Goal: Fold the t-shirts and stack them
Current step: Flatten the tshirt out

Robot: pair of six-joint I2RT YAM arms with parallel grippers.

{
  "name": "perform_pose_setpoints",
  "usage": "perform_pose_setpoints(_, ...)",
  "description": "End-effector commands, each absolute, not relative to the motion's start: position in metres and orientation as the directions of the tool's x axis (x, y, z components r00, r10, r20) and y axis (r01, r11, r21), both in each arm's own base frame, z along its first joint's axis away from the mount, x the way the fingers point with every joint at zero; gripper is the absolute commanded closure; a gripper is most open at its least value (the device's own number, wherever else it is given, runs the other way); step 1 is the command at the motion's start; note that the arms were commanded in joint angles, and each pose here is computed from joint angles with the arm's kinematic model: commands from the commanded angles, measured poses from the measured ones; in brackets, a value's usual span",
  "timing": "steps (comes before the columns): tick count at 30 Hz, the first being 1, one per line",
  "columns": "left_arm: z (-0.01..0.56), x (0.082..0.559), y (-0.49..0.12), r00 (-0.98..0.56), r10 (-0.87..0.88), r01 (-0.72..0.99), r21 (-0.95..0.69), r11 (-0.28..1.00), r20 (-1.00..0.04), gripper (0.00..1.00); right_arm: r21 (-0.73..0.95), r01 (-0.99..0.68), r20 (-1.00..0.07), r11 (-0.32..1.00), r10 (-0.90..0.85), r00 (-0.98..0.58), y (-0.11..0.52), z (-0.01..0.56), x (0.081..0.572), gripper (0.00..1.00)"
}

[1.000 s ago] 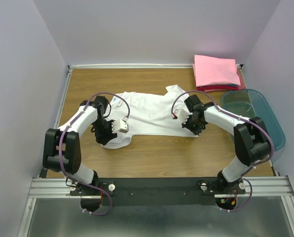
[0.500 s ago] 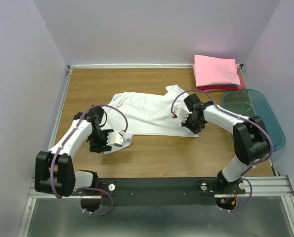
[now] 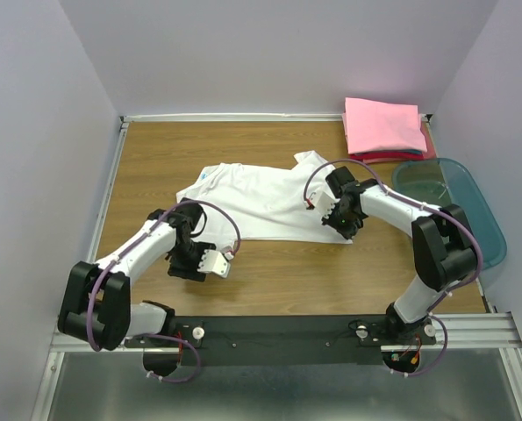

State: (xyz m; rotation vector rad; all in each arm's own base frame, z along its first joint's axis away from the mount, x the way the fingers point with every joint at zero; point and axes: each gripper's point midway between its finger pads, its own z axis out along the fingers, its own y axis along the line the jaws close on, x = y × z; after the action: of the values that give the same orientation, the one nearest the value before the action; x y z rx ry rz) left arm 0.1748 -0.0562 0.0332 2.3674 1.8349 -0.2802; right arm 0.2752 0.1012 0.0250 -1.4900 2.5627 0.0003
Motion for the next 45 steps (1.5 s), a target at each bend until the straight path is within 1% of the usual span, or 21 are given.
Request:
perform_pose_setpoints(1, 0.025, 0.177, -0.054, 0.260, 0.946, 0.963, -0.016, -0.268, -0.195, 0.34, -0.090, -0.857, -0.138, 0.508, -0.858, -0.494, 0.100, 0.027, 0.274, 1.00)
perform_pose_setpoints(6, 0.013, 0.177, -0.045, 0.221, 0.966, 0.971, -0.063, -0.230, -0.133, 0.34, -0.088, -0.855, -0.138, 0.510, -0.857, -0.497, 0.101, 0.026, 0.274, 0.99)
perform_pose_setpoints(10, 0.012, 0.180, -0.047, 0.232, 0.965, 0.970, -0.053, -0.239, -0.122, 0.35, -0.087, -0.856, -0.136, 0.510, -0.857, -0.497, 0.101, 0.026, 0.273, 0.99)
perform_pose_setpoints(14, 0.012, 0.183, -0.050, 0.230, 0.966, 0.971, -0.044, -0.237, -0.114, 0.40, -0.087, -0.852, -0.137, 0.516, -0.854, -0.502, 0.101, 0.026, 0.273, 0.99)
perform_pose_setpoints(15, 0.010, 0.183, -0.051, 0.233, 0.966, 0.970, -0.053, -0.239, -0.108, 0.45, -0.087, -0.852, -0.137, 0.516, -0.854, -0.502, 0.101, 0.026, 0.273, 0.99)
perform_pose_setpoints(16, 0.009, 0.182, -0.052, 0.226, 0.968, 0.971, -0.057, -0.233, -0.107, 0.46, -0.086, -0.852, -0.136, 0.517, -0.853, -0.504, 0.101, 0.026, 0.273, 0.99)
perform_pose_setpoints(20, 0.006, 0.189, -0.054, 0.216, 0.973, 0.975, -0.029, -0.219, -0.077, 0.50, -0.087, -0.849, -0.139, 0.521, -0.850, -0.507, 0.101, 0.026, 0.274, 1.00)
perform_pose_setpoints(21, 0.000, 0.184, -0.051, 0.207, 0.976, 0.977, -0.041, -0.209, -0.062, 0.55, -0.086, -0.848, -0.139, 0.522, -0.850, -0.509, 0.101, 0.027, 0.274, 1.00)
perform_pose_setpoints(26, -0.008, 0.184, -0.047, 0.202, 0.979, 0.979, -0.023, -0.203, -0.040, 0.60, -0.088, -0.847, -0.141, 0.524, -0.849, -0.510, 0.101, 0.028, 0.273, 0.99)
perform_pose_setpoints(30, 0.002, 0.191, -0.063, 0.195, 0.974, 0.980, -0.002, -0.197, -0.111, 0.72, -0.086, -0.848, -0.139, 0.522, -0.850, -0.509, 0.100, 0.028, 0.272, 0.99)
perform_pose_setpoints(31, 0.006, 0.191, -0.067, 0.187, 0.973, 0.982, -0.002, -0.189, -0.134, 0.80, -0.086, -0.848, -0.139, 0.523, -0.849, -0.510, 0.100, 0.028, 0.271, 0.99)
perform_pose_setpoints(33, 0.020, 0.198, -0.073, 0.171, 0.973, 0.985, 0.016, -0.171, -0.155, 0.91, -0.117, -0.844, -0.127, 0.524, -0.850, -0.511, 0.096, 0.032, 0.275, 0.99)
perform_pose_setpoints(34, 0.028, 0.202, -0.074, 0.160, 0.972, 0.987, 0.026, -0.158, -0.170, 1.00, -0.124, -0.842, -0.132, 0.526, -0.849, -0.511, 0.095, 0.037, 0.275, 1.00)
perform_pose_setpoints(37, 0.064, 0.225, -0.071, 0.099, 0.970, 0.994, 0.076, -0.084, -0.223, 1.00, -0.168, -0.826, -0.166, 0.538, -0.842, -0.514, 0.094, 0.055, 0.283, 0.99)
perform_pose_setpoints(38, 0.073, 0.229, -0.059, 0.038, 0.971, 0.998, 0.063, -0.023, -0.236, 1.00, -0.189, -0.821, -0.171, 0.538, -0.842, -0.512, 0.093, 0.062, 0.288, 0.99)
perform_pose_setpoints(39, 0.096, 0.253, -0.058, 0.026, 0.966, 0.993, 0.120, 0.005, -0.258, 1.00, -0.209, -0.814, -0.189, 0.542, -0.839, -0.510, 0.093, 0.072, 0.296, 1.00)
perform_pose_setpoints(40, 0.109, 0.264, -0.053, -0.001, 0.959, 0.990, 0.137, 0.041, -0.282, 1.00, -0.227, -0.810, -0.200, 0.541, -0.840, -0.505, 0.093, 0.079, 0.302, 1.00)
perform_pose_setpoints(41, 0.121, 0.270, -0.040, -0.066, 0.953, 0.985, 0.133, 0.109, -0.297, 1.00, -0.251, -0.802, -0.199, 0.542, -0.840, -0.505, 0.090, 0.086, 0.308, 1.00)
perform_pose_setpoints(42, 0.148, 0.298, -0.037, -0.079, 0.942, 0.966, 0.209, 0.153, -0.325, 1.00, -0.265, -0.802, -0.203, 0.536, -0.844, -0.497, 0.090, 0.092, 0.313, 0.99)
perform_pose_setpoints(44, 0.185, 0.327, -0.027, -0.093, 0.926, 0.929, 0.303, 0.213, -0.366, 1.00, -0.316, -0.783, -0.228, 0.537, -0.844, -0.486, 0.089, 0.111, 0.334, 0.99)
perform_pose_setpoints(45, 0.196, 0.334, -0.025, -0.085, 0.924, 0.917, 0.333, 0.219, -0.374, 1.00, -0.333, -0.776, -0.242, 0.536, -0.844, -0.479, 0.091, 0.119, 0.343, 0.99)
